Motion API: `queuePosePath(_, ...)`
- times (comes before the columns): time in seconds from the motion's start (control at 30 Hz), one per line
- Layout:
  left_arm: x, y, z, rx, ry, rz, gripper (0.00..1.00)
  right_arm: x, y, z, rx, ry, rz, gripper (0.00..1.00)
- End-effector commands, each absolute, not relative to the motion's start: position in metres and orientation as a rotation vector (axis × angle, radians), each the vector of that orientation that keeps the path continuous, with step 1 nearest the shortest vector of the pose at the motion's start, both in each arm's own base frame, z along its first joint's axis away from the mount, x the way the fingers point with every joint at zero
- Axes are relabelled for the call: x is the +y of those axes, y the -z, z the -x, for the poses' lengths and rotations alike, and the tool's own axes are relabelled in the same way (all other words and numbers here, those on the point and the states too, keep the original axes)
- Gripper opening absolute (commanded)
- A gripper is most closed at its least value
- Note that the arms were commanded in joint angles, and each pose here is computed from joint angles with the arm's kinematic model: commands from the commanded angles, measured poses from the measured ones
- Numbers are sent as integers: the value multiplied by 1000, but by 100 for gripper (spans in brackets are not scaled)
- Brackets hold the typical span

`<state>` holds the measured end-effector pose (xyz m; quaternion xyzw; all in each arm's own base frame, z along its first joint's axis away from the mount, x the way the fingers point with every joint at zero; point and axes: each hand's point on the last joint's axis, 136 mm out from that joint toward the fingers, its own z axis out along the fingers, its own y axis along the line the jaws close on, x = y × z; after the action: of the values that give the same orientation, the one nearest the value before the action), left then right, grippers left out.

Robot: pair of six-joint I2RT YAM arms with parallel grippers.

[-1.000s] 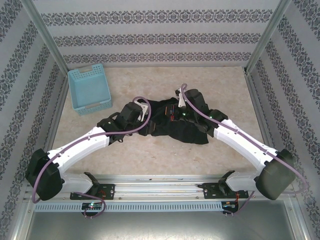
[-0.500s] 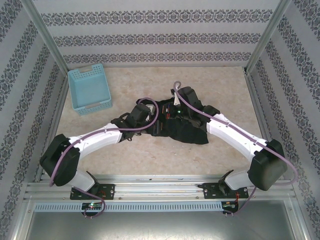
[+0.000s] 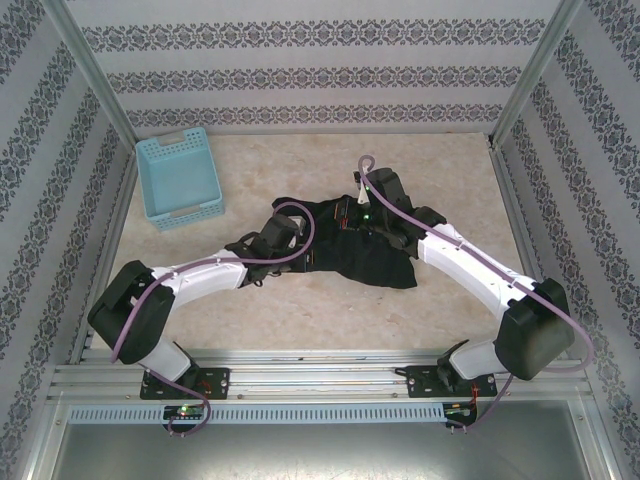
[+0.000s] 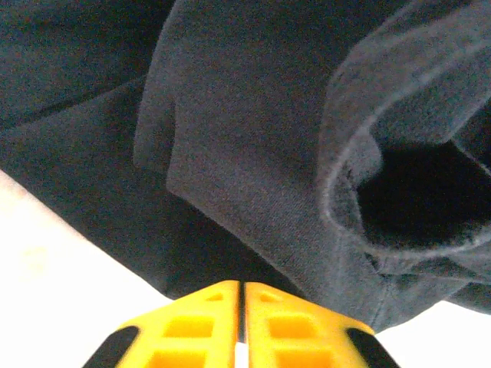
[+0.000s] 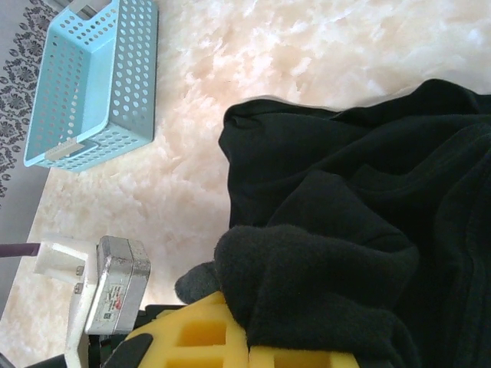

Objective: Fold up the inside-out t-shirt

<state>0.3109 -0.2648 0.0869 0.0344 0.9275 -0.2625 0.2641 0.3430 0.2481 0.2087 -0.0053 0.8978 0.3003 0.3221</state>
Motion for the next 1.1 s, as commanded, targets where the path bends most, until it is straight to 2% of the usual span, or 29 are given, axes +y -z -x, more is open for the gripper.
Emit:
queuePosePath(0.0, -278, -123, -316, 2376, 875, -72, 26, 250, -214, -346, 2328, -810, 6, 0)
queuePosePath(0.07, -282, -135, -315, 2328, 946, -43, 36, 250, -212, -345, 2330, -809, 4, 0)
queuePosePath(0.27, -281, -146, -322, 2263, 1004, 66, 50, 252, -213, -341, 2313, -822, 15, 0)
queuePosePath(0.37, -284, -148, -331, 2243, 1037, 109, 53, 253, -214, -338, 2309, -820, 26, 0)
queuePosePath(0.47, -284, -139, -340, 2263, 1030, 151, 53, 253, -214, -334, 2302, -816, 33, 0)
queuePosePath(0.6, -288, -130, -345, 2287, 1024, 156, 47, 251, -216, -331, 2290, -817, 34, 0)
queuePosePath(0.73, -289, -126, -344, 2310, 1009, 140, 32, 246, -216, -331, 2285, -791, 10, 0)
queuePosePath(0.87, -285, -126, -339, 2324, 985, 111, 13, 239, -214, -335, 2297, -761, -14, 0)
queuePosePath(0.97, -281, -130, -333, 2325, 972, 81, 3, 229, -208, -342, 2315, -737, -51, 0)
queuePosePath(1.07, -279, -137, -325, 2327, 969, 34, 0, 222, -201, -350, 2342, -708, -51, 5)
